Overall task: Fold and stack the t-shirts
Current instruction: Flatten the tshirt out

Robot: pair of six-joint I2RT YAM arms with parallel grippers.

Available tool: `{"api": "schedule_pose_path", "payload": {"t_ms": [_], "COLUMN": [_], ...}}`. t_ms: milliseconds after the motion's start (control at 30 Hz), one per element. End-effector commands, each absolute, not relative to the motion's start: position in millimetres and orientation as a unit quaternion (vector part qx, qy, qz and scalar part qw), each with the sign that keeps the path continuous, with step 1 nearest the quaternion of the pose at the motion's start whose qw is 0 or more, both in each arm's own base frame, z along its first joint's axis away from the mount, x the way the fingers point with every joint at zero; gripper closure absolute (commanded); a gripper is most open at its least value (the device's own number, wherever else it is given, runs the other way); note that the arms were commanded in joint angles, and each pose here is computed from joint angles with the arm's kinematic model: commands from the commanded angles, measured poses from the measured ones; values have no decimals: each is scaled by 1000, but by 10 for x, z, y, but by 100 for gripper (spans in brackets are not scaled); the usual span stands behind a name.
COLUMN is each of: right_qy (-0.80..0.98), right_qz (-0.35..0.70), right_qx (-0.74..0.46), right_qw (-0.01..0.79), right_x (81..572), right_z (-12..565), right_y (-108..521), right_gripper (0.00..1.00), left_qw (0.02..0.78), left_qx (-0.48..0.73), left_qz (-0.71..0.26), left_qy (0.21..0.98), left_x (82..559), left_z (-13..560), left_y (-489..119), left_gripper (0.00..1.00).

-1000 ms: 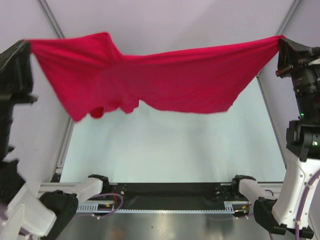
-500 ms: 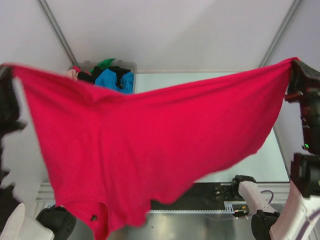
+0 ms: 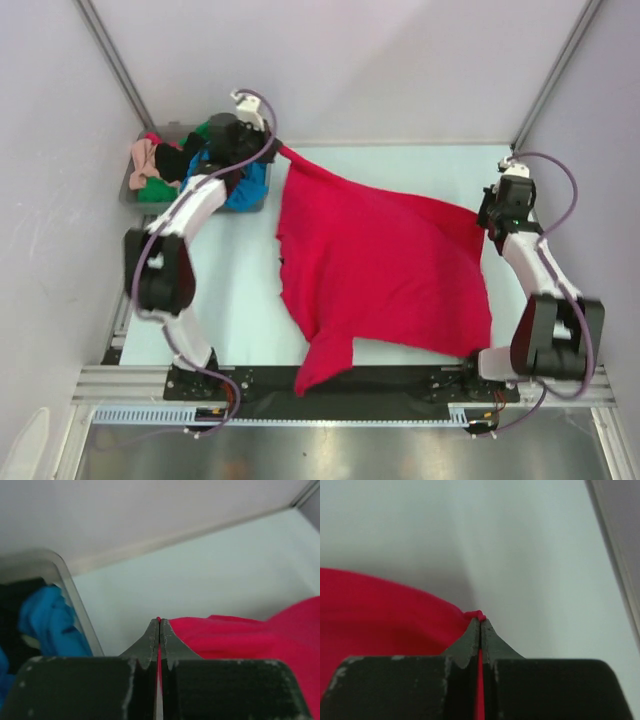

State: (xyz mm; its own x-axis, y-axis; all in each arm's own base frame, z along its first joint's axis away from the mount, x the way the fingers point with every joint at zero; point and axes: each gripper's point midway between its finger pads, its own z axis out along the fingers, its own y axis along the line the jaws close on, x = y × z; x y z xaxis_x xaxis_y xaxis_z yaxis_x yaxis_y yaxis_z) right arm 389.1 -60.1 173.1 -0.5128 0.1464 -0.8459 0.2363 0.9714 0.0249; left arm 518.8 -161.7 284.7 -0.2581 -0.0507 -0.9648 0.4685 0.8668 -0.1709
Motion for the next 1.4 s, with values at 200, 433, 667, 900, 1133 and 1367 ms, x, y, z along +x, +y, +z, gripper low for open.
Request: {"api": "schedule_pose_path", "payload": {"t_ms": [200, 433, 667, 900, 1133, 1367], "right_qy": [843, 823, 730, 649, 595, 553], "right_qz": [-53, -44, -19, -29, -43, -65], "right_qx": [107, 100, 105, 107, 85, 62], "right_qw": [525, 558, 675, 752, 798, 828], "right_x": [5133, 5778, 5433, 4552, 3704, 2874], "right_z": [1031, 1529, 2967, 4083, 4832, 5414], "right_y": [-791, -837, -719, -665, -562, -464], "right_gripper": [100, 100, 100, 100, 100, 100], "left_qw": [593, 636, 716, 771, 816, 860], "left_qx": [175, 166, 217, 258, 280, 278], "left_qz": [-277, -283, -261, -251, -228, -195], "left_qy": [736, 698, 610, 526, 452, 380], "left_x": [6169, 6440, 5670, 4426, 3259, 2090], "left_z": [2079, 2744, 4382, 5462, 5966, 6433], "left_y": [-2346, -2296, -2104, -1898, -1655, -1345], "left_gripper": [100, 100, 100, 100, 100, 100]}}
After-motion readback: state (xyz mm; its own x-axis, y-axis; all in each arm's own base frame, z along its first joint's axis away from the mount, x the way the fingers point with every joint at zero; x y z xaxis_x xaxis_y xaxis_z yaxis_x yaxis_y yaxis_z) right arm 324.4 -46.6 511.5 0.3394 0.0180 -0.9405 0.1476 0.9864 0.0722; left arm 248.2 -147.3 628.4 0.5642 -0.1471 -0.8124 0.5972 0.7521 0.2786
